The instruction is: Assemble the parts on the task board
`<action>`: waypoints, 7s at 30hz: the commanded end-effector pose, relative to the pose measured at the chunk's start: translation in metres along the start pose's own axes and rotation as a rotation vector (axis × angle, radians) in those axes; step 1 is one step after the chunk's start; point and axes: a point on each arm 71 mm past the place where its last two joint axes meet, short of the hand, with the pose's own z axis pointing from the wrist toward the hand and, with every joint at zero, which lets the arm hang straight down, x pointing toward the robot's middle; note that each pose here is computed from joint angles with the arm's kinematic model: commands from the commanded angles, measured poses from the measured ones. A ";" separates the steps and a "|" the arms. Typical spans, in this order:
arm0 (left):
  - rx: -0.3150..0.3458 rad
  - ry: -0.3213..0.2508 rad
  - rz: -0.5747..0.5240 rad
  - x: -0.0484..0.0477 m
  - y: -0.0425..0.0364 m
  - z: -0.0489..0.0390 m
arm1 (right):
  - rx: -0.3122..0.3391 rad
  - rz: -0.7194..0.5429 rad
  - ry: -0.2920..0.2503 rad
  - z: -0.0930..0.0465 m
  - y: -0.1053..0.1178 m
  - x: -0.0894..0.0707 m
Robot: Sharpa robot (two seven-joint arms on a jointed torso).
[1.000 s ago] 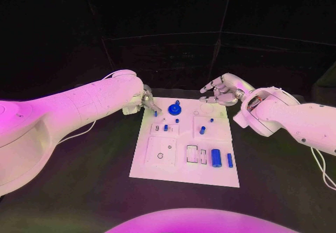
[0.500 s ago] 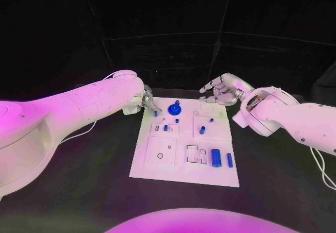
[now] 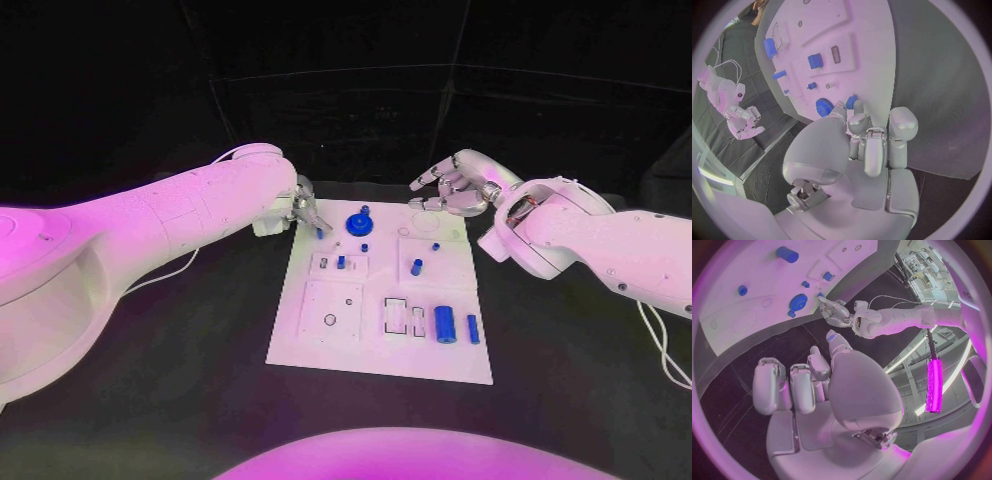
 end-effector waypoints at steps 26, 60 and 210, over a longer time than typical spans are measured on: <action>0.077 -0.037 -0.064 -0.0027 0.0071 -0.0119 | -0.005 0.002 0.005 0.001 -0.001 -0.001; 0.210 -0.034 -0.094 0.0424 0.0234 -0.0502 | 0.001 0.006 0.005 0.003 -0.005 -0.002; 0.098 0.020 -0.036 0.0616 0.0162 -0.0395 | -0.005 0.011 0.011 0.005 -0.006 0.000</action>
